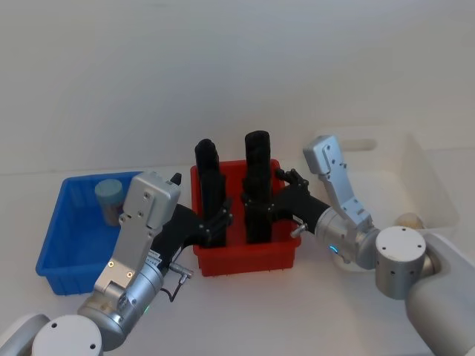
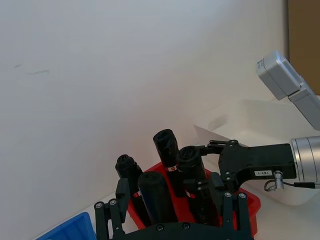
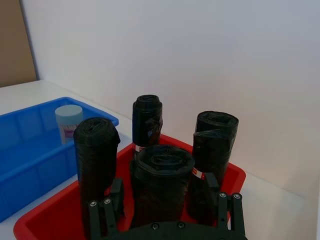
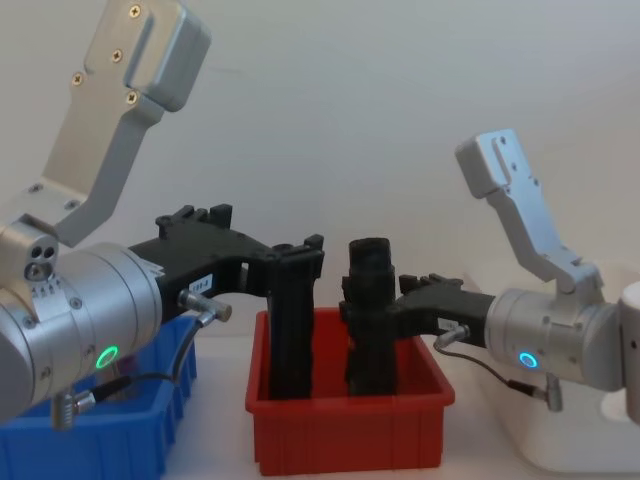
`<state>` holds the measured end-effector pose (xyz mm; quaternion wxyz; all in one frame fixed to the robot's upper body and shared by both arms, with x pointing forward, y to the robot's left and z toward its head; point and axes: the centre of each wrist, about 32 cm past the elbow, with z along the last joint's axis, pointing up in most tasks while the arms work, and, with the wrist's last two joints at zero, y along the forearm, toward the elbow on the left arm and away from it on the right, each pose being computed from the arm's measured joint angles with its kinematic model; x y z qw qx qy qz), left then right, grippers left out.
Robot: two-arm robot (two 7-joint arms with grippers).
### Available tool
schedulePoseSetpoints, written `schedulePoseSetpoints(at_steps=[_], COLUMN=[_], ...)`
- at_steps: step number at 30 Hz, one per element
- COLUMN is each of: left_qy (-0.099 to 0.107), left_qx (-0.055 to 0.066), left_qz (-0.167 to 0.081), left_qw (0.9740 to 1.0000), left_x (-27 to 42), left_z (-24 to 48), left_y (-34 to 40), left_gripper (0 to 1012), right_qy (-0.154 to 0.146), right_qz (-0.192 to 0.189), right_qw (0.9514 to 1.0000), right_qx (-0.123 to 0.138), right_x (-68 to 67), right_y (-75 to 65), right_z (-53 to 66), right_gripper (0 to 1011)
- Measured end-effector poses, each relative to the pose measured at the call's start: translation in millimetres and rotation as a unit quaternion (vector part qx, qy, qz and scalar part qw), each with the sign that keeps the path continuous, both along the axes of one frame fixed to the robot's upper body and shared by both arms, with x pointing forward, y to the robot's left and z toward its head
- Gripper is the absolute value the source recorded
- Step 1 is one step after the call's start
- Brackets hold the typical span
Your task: Pick the cotton swabs from the blue box and place them into the white box.
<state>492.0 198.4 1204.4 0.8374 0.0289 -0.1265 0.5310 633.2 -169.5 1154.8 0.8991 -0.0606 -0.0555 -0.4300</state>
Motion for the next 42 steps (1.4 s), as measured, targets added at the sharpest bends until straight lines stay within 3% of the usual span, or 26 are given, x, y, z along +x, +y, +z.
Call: schedulePoseSetpoints(at_steps=[5,11,18,26,33,42], left_qy=[0.0,0.0,0.0,0.0,0.0,0.0], left_qx=[0.0,0.0,0.0,0.0,0.0,0.0], left_qz=[0.0,0.0,0.0,0.0,0.0,0.0], left_qw=[1.0,1.0,1.0,1.0,1.0,1.0], left_x=[0.0,0.0,0.0,0.0,0.0,0.0], left_z=[0.0,0.0,0.0,0.0,0.0,0.0], left_y=[0.0,0.0,0.0,0.0,0.0,0.0], left_gripper=[1004,1004,1004,1004,1004,1004], right_qy=[0.004,0.009,0.008,-0.001,-0.024,-0.057], right_qz=[0.005,0.014,0.024,0.026,0.021,0.001], right_qw=[1.0,0.9999,0.9997,0.9996,0.9991,0.9968], right_qx=[-0.002,-0.004,0.001,0.01,0.029,0.056], right_x=[5.8,12.0,16.1,17.2,10.2,-9.4], right_y=[3.1,6.7,9.7,10.9,9.6,5.3], right_z=[-2.1,-4.0,-5.3,-2.1,7.7,26.1], right_gripper=[998,864,624,527,487,450])
